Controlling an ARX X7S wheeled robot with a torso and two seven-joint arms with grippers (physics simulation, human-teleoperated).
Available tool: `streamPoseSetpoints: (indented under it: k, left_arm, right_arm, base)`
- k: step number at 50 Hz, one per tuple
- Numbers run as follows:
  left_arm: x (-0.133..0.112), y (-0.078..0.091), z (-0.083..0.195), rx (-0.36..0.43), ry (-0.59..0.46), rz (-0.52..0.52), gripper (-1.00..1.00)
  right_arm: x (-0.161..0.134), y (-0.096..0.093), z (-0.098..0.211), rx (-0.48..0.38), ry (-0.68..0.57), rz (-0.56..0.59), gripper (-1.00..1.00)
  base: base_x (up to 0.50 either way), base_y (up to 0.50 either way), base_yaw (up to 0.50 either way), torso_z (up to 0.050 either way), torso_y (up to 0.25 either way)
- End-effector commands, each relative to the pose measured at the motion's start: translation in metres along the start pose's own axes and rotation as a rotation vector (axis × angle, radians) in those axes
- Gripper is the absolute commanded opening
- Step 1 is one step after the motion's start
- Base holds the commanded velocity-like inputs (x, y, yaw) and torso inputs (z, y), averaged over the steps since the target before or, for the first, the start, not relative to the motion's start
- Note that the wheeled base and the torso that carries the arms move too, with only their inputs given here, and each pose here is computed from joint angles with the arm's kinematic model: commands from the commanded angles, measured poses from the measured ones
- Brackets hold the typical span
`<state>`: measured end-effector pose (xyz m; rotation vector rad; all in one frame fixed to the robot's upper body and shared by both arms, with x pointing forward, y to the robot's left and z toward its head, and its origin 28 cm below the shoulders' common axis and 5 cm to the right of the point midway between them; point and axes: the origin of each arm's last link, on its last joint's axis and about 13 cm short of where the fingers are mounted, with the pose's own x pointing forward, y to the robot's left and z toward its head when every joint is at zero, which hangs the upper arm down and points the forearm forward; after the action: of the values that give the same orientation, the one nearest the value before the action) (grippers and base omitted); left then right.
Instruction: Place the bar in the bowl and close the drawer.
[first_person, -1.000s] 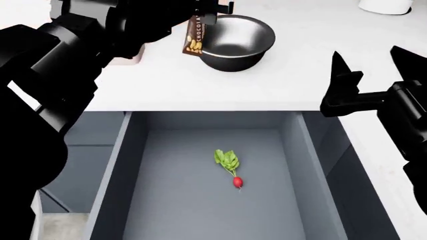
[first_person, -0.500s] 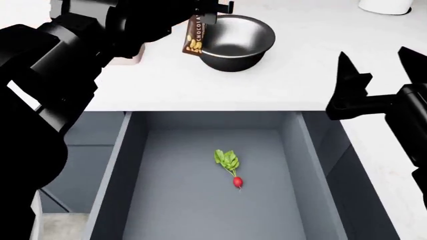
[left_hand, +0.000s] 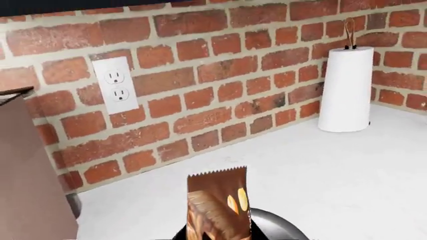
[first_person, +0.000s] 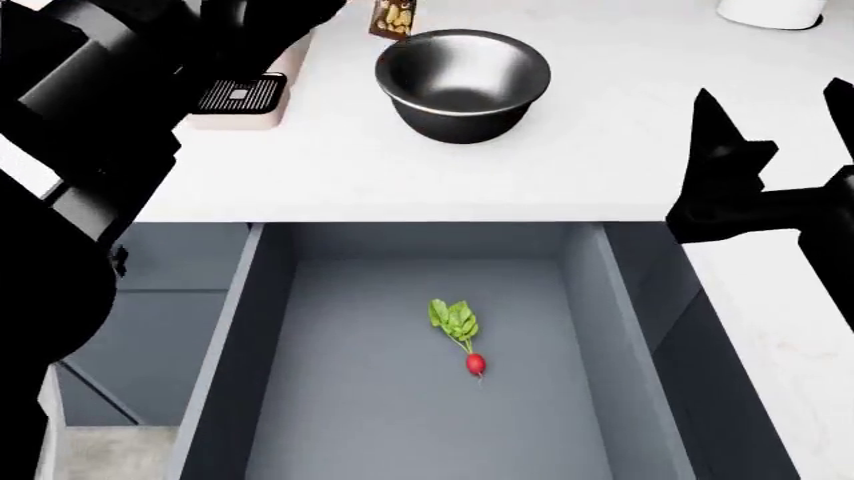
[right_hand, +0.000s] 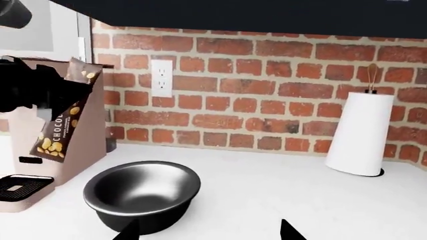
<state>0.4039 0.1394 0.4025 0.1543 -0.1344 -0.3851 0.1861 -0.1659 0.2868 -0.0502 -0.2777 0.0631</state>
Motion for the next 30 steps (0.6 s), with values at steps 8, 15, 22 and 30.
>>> streamPoseSetpoints:
  k: [8, 15, 22, 30]
  left_arm:
    - [-0.009, -0.008, 0.066, 0.148, -0.267, -0.008, -1.0]
    - [-0.006, -0.009, 0.056, 0.161, -0.239, -0.028, -1.0]
    - [-0.003, -0.015, 0.045, 0.194, -0.203, -0.078, -1.0]
    - [0.0, -0.026, 0.031, 0.231, -0.176, -0.148, -1.0]
  right_arm:
    - [-0.024, 0.011, 0.014, 0.012, -0.087, 0.055, 1.0]
    - [-0.022, 0.012, 0.013, 0.012, -0.086, 0.057, 1.0]
    - [-0.021, 0.011, 0.011, 0.017, -0.082, 0.056, 1.0]
    - [-0.021, 0.01, 0.01, 0.02, -0.081, 0.055, 1.0]
  base:
    - [0.0, 0.0, 0.0, 0.0, 0.0]
    - [0.0, 0.0, 0.0, 0.0, 0.0]
    - [0.0, 0.0, 0.0, 0.0, 0.0]
    - [0.0, 0.0, 0.0, 0.0, 0.0]
